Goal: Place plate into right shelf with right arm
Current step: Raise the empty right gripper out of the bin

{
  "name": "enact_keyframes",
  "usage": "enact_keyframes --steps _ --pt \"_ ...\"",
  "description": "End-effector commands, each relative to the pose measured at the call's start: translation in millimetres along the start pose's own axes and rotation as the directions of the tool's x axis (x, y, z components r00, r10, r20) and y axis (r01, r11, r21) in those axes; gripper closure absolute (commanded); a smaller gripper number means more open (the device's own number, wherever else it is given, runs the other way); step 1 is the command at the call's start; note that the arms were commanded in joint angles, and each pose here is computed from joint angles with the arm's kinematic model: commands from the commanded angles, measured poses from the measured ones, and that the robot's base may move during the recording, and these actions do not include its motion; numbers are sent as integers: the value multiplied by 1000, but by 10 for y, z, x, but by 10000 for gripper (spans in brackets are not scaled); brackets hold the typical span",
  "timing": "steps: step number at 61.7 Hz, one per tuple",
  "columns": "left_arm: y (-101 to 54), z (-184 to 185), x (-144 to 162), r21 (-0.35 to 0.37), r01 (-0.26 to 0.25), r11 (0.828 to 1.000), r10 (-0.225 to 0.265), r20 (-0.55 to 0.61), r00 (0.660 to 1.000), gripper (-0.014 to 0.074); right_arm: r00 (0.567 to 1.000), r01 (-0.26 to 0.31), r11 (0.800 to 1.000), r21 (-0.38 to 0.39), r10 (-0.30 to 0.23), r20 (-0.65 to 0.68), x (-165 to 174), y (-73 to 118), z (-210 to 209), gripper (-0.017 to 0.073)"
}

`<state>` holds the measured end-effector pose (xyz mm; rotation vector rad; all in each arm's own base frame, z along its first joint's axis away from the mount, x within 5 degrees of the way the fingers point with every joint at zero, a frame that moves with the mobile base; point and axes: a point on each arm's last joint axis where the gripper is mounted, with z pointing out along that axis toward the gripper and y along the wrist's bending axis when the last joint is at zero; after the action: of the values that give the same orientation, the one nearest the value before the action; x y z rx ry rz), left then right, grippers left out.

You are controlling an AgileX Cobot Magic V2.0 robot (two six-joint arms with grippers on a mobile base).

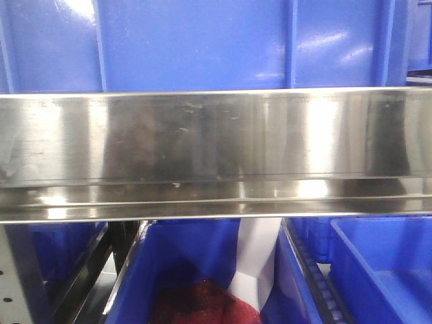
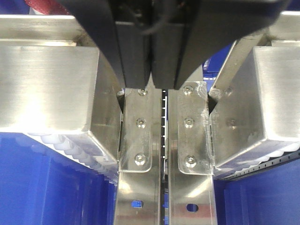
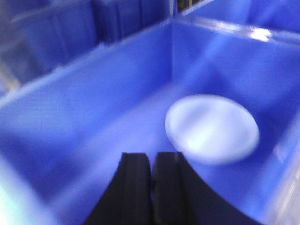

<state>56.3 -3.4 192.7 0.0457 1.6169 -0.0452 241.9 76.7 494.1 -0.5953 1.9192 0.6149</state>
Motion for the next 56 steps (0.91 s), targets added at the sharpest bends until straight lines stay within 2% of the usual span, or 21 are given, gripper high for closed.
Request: enact_keyframes --steps 1,14,25,50,56 --pt "3 -2 -48 -3 9 1000 -9 82 997 641 997 35 999 16 -36 72 -86 171 -322 490" --pt "3 -2 -48 -3 9 1000 -9 82 997 641 985 65 992 110 -81 150 2 378 -684 490" --pt "3 -2 -48 -3 9 1000 -9 82 997 641 979 79 991 109 -98 176 27 485 -815 490" --pt "3 -2 -48 -3 9 1000 -9 82 997 641 982 73 992 106 -90 166 31 457 -776 490" --pt "3 -2 -48 -3 9 1000 -9 82 997 641 976 78 986 144 -105 191 3 423 -781 490"
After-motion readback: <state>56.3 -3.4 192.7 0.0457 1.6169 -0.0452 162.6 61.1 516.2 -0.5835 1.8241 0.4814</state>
